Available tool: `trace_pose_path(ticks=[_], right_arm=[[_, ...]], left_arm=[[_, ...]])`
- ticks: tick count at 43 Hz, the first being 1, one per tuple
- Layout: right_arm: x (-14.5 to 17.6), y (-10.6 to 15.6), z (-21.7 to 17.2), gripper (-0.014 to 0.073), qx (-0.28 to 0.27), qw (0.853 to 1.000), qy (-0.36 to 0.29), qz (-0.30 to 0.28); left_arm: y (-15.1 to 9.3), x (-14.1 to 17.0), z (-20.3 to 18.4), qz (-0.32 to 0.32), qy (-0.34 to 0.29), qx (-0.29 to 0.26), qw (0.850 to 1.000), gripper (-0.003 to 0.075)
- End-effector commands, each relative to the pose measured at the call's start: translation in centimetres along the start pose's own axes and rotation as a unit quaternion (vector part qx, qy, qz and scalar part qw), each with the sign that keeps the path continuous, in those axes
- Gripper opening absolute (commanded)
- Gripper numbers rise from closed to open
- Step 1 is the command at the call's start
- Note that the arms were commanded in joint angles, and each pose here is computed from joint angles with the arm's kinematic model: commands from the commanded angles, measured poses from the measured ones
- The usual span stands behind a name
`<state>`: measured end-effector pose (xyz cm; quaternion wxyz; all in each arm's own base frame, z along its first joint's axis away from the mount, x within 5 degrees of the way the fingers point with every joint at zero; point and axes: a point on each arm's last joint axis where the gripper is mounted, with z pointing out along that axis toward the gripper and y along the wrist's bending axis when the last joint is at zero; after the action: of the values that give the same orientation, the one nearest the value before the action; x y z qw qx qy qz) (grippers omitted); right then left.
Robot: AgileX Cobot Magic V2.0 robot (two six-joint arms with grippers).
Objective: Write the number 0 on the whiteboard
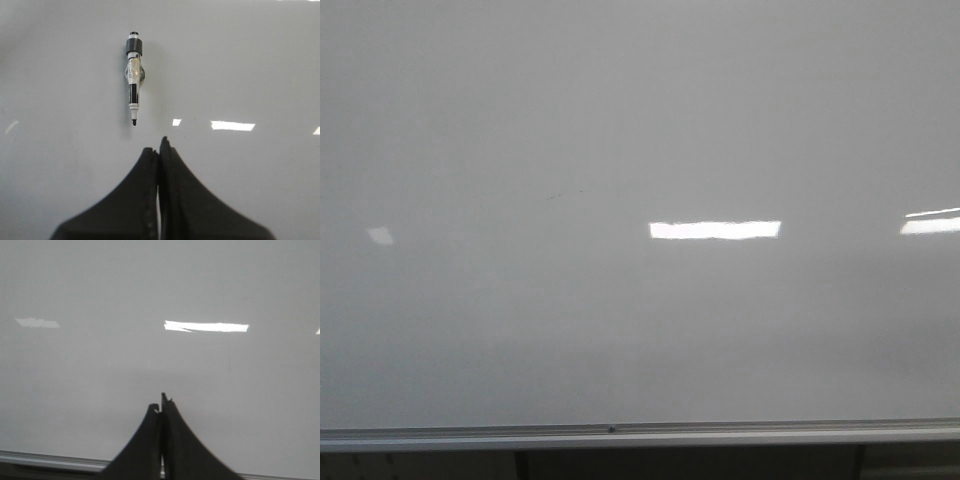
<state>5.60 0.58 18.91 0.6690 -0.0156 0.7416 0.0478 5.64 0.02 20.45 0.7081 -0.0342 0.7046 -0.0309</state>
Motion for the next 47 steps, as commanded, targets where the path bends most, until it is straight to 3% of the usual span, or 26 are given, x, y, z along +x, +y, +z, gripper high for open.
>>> trace_pose_path(ticks=[1, 35, 47], right_arm=[[-0.71, -0.03, -0.14, -0.0069, 0.002, 0.999, -0.044, -0.006], [-0.74, -0.04, -0.14, -0.0069, 0.002, 0.999, -0.045, -0.006], [-1.47, -0.06, -0.24, -0.0069, 0.004, 0.996, -0.085, -0.006]], left_arm=[[-0.02, -0.02, -0.08, -0.007, -0.038, 0.006, 0.999, -0.0020], [-0.02, -0.02, -0.08, -0.007, -0.038, 0.006, 0.999, -0.0020], [-0.03, -0.11, -0.09, -0.007, -0.042, 0.007, 0.999, -0.0020]])
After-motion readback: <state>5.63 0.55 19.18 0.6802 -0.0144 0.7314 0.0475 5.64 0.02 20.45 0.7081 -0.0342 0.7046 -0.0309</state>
